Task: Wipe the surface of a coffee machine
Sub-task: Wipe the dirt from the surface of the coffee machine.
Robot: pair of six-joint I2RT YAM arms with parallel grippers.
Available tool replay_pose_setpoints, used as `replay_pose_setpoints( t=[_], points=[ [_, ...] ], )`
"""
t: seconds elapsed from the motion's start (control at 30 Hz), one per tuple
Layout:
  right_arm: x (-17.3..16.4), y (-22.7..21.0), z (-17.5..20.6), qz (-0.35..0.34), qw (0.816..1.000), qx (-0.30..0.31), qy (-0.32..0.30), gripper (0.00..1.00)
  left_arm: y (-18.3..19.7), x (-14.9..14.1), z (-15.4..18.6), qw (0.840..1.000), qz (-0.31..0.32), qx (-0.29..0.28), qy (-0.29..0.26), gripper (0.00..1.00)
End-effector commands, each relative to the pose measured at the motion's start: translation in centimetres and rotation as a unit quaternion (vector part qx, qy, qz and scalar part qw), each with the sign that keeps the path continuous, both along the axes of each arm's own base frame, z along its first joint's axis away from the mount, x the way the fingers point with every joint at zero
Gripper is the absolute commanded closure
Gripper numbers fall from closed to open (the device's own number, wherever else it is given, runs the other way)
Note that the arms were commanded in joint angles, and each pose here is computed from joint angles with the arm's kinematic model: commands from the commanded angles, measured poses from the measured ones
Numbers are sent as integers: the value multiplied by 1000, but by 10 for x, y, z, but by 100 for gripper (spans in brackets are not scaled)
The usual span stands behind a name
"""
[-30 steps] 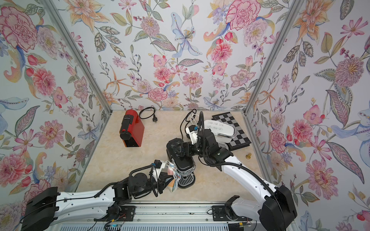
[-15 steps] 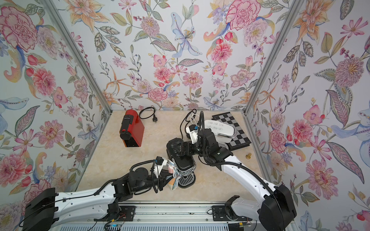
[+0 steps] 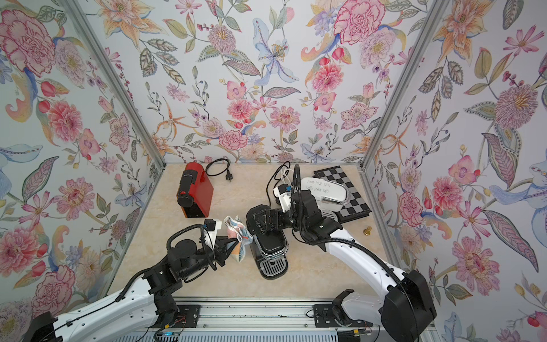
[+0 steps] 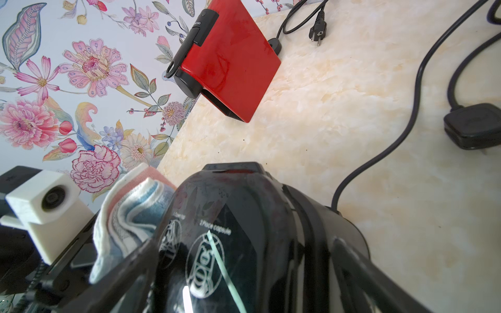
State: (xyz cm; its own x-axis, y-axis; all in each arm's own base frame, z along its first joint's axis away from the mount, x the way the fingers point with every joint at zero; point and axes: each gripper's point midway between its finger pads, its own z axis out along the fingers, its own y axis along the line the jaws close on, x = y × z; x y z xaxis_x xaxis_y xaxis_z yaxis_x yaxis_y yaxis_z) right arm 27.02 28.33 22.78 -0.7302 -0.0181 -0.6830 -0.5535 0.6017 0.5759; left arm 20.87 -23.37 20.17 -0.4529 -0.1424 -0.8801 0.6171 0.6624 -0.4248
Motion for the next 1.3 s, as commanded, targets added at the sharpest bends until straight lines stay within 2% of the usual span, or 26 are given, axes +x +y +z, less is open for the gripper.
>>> replay_pose_setpoints(
  t=[0.0, 0.07, 0.23, 0.53, 0.73, 0.87, 1.03, 1.27],
  points=[
    [-22, -8, -51, 19, 995, -48, 87, 0, 0, 5, 12, 999, -6, -23, -26, 100],
    [-21, -10, -52, 17, 995, -48, 87, 0, -11, 3, 15, 998, -34, -43, -29, 100],
    [-21, -10, -53, 17, 995, -48, 88, 0, -25, 7, -1, 997, -50, -58, 0, 100],
    [-23, -7, -60, 22, 994, -47, 98, 0, -15, 17, -73, 994, 12, -46, 103, 100],
    [-24, -7, -60, 23, 994, -45, 98, 0, -28, 21, -110, 988, 8, -48, 150, 100],
    [-25, -6, -60, 25, 994, -44, 97, 0, -38, 26, -120, 983, 3, -65, 169, 100],
    [-27, -8, -61, 23, 994, -44, 97, 0, -49, 28, -111, 984, -10, -70, 166, 100],
    [-26, -8, -61, 23, 994, -43, 97, 0, -59, 17, -33, 989, -27, -111, 97, 100]
  ],
)
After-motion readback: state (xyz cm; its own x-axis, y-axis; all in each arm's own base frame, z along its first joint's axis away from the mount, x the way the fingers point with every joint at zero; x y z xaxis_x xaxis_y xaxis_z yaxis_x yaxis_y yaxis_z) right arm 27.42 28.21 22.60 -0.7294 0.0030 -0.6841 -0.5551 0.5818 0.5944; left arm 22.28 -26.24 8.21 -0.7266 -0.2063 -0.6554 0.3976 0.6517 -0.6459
